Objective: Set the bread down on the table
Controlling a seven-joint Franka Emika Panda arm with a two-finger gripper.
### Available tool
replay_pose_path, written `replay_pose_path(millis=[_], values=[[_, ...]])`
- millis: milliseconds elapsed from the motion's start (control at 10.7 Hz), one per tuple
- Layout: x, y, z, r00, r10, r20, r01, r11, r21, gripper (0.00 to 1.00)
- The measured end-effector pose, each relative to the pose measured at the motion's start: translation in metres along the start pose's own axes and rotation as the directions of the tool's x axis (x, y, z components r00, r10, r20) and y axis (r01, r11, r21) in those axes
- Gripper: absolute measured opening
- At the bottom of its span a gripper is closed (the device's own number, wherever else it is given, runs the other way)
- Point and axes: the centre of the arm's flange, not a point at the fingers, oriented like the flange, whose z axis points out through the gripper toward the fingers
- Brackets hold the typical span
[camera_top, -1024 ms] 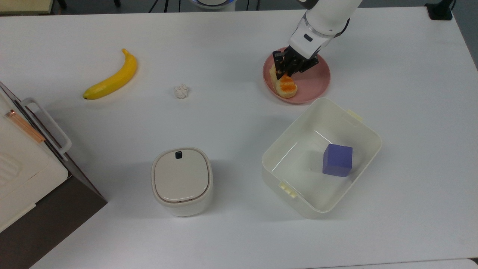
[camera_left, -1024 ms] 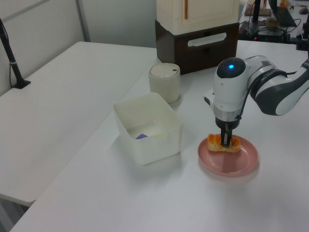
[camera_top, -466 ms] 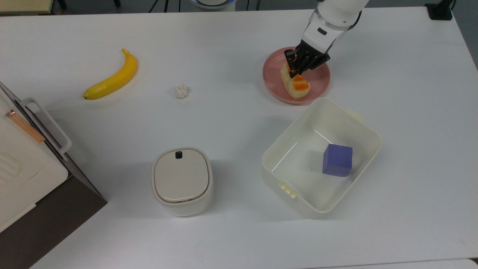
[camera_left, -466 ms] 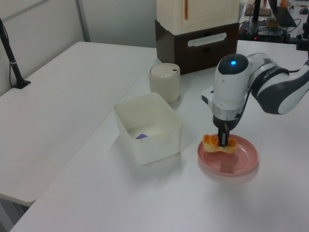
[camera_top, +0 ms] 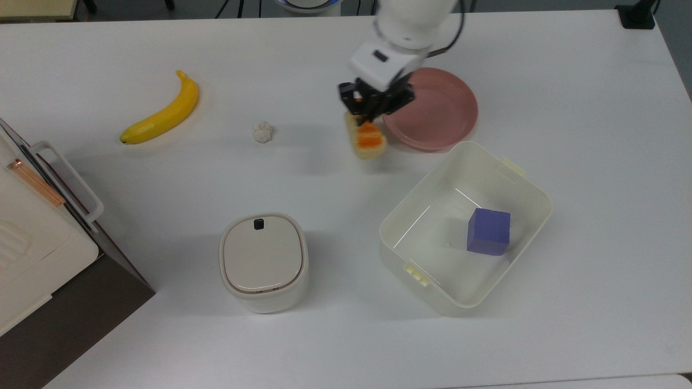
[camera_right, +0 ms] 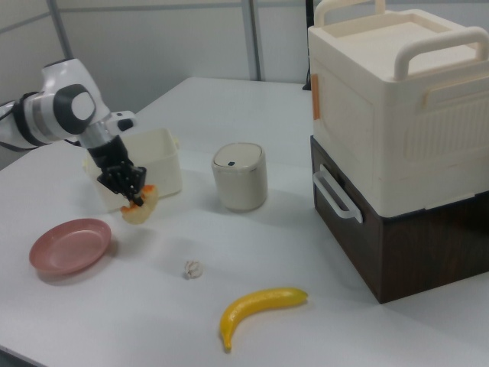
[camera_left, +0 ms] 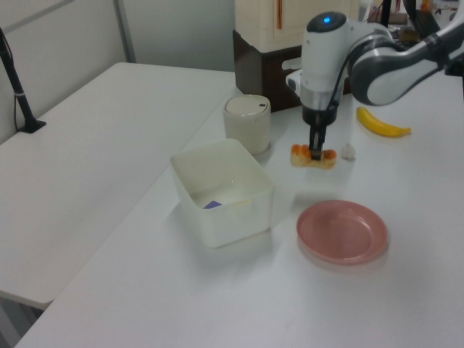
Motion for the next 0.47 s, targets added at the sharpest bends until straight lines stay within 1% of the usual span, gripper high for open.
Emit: replay_pose_path(millis=[93, 186, 466], values=[[-0.001, 0.018, 0.004, 1.0, -0.015, 0.02, 0.015, 1.0, -0.008, 0.1], [-0.003, 0.021, 0.011, 0.998, -0.033, 0.045, 0.033, 0.999, -0.012, 0.1], [-0.014, 0.004, 0.043, 0.989, -0.086, 0.116, 0.092, 0.995, -0.044, 0.1]])
